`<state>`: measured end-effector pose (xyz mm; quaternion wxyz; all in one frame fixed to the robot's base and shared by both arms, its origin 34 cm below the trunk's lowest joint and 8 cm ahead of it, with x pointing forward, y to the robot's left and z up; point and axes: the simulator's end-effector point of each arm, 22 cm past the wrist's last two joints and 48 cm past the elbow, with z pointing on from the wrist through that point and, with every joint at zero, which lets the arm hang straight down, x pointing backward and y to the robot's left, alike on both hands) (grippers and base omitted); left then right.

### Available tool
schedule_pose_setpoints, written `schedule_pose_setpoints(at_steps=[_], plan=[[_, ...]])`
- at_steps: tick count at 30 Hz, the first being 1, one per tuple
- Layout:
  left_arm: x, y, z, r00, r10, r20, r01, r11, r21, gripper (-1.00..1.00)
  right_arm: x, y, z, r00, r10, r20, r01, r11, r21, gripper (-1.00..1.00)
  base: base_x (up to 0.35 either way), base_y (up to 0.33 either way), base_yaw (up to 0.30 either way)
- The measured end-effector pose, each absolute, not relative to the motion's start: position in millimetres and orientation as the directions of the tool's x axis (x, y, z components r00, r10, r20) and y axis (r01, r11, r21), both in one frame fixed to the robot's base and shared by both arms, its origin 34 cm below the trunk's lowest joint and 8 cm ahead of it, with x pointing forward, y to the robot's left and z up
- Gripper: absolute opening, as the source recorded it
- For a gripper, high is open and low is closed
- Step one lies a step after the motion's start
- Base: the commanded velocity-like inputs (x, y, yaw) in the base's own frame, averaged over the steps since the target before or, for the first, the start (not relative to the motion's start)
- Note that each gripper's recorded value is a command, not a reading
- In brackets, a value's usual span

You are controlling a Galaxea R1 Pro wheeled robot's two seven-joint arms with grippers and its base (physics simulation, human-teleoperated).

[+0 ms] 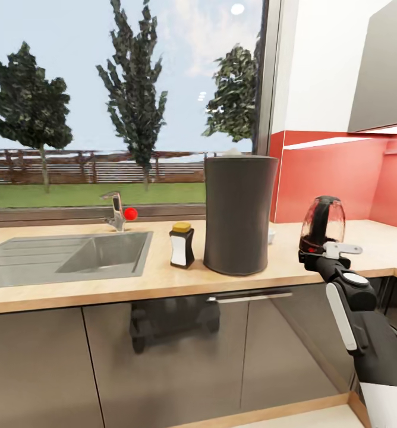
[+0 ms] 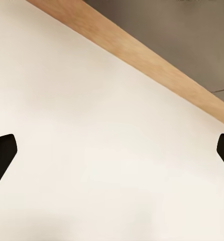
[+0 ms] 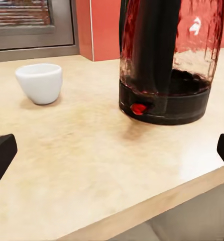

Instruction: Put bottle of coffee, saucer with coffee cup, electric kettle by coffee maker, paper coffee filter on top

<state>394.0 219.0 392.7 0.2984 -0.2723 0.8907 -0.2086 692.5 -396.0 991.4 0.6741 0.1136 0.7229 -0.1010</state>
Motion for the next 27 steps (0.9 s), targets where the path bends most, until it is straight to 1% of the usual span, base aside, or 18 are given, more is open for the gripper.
schedule_pose_setpoints(at_steps=[7,18,27], plan=[[394.1,219.1,392.7,-0.673,-0.61,-0.418,-0.361,0.764,-0.534,1.0,694.4,-399.0,986.9,-0.076,0.031,-0.997,0.31,0.951,0.006,1.0,0.137,-0.089,0.0],[393.8,227.1,392.2,-0.671,-0.61,-0.423,-0.366,0.767,-0.527,1.0,695.0,-400.5,986.0,-0.077,0.032,-0.996,0.315,0.949,0.006,1.0,0.01,-0.007,0.0],[393.9,228.1,392.2,-0.668,-0.612,-0.422,-0.369,0.766,-0.527,1.0,694.3,-404.9,983.5,-0.083,0.033,-0.996,0.334,0.942,0.003,1.0,0.072,-0.042,0.0]])
